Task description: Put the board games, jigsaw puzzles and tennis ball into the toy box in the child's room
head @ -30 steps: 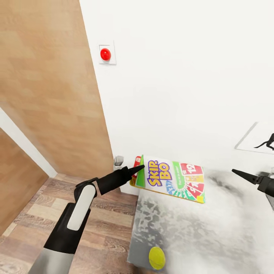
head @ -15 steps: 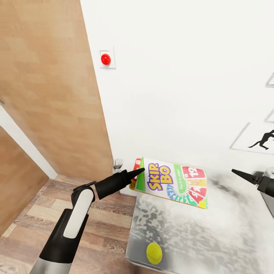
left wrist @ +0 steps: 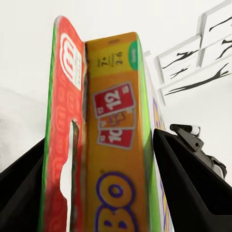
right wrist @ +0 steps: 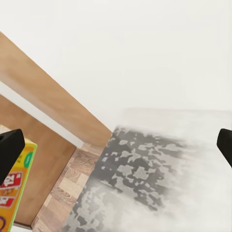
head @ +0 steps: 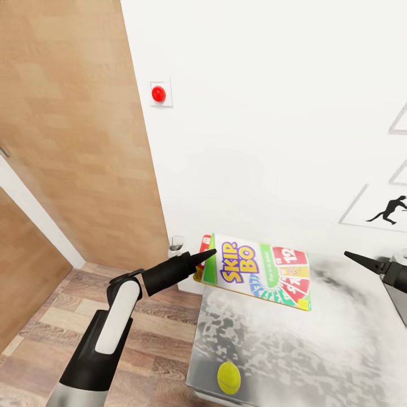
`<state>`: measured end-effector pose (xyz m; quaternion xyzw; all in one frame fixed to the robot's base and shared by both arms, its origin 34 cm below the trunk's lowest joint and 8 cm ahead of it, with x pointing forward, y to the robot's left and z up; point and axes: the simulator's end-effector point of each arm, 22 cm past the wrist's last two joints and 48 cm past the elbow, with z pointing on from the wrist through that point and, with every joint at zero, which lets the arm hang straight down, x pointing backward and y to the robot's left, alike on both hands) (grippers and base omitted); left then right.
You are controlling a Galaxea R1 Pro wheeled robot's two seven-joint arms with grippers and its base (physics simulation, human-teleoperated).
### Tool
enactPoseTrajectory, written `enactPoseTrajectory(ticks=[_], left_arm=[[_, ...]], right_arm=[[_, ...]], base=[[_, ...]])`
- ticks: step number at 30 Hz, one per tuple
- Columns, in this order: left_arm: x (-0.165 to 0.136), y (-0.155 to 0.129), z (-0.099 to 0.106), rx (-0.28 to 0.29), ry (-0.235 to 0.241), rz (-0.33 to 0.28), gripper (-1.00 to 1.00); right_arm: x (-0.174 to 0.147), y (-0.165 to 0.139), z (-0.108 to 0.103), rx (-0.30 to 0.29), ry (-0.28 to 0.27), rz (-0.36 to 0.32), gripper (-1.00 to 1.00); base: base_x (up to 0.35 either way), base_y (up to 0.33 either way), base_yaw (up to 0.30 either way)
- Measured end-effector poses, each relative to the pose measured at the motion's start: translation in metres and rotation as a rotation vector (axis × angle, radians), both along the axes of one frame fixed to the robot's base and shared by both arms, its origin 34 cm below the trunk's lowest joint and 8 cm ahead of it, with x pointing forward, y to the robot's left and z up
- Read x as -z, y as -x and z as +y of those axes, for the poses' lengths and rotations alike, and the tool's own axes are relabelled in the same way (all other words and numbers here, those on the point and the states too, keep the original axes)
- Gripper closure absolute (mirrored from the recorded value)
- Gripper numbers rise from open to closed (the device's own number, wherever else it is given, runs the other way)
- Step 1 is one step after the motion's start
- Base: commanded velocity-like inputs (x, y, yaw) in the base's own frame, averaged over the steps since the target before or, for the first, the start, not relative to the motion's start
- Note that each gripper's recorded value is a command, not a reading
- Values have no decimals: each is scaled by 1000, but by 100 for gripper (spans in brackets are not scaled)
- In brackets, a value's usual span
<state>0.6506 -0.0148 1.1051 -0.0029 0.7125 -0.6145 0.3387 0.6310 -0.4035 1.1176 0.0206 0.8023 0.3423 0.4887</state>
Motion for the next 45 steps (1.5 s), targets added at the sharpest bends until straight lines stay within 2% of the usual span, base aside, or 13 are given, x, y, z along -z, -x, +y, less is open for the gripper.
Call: enactPoseTrajectory(ticks=[12, 20, 28, 45], left_arm=[[5, -4, 3, -18, -25, 16, 100], [4, -5, 4, -22, -15, 25, 100], [8, -8, 6, -43, -40, 43, 100], [-9, 6, -10, -10, -55, 1, 100]], right_arm=[[-1, 0, 0, 0, 1, -2, -100], [-1, 0, 0, -1, 0, -3, -100], [-3, 1, -1, 1, 0, -5, -100], [-17, 4, -5, 8, 4, -31, -100]], base=[[0, 0, 0], [0, 0, 0], [0, 0, 0], [0, 0, 0]])
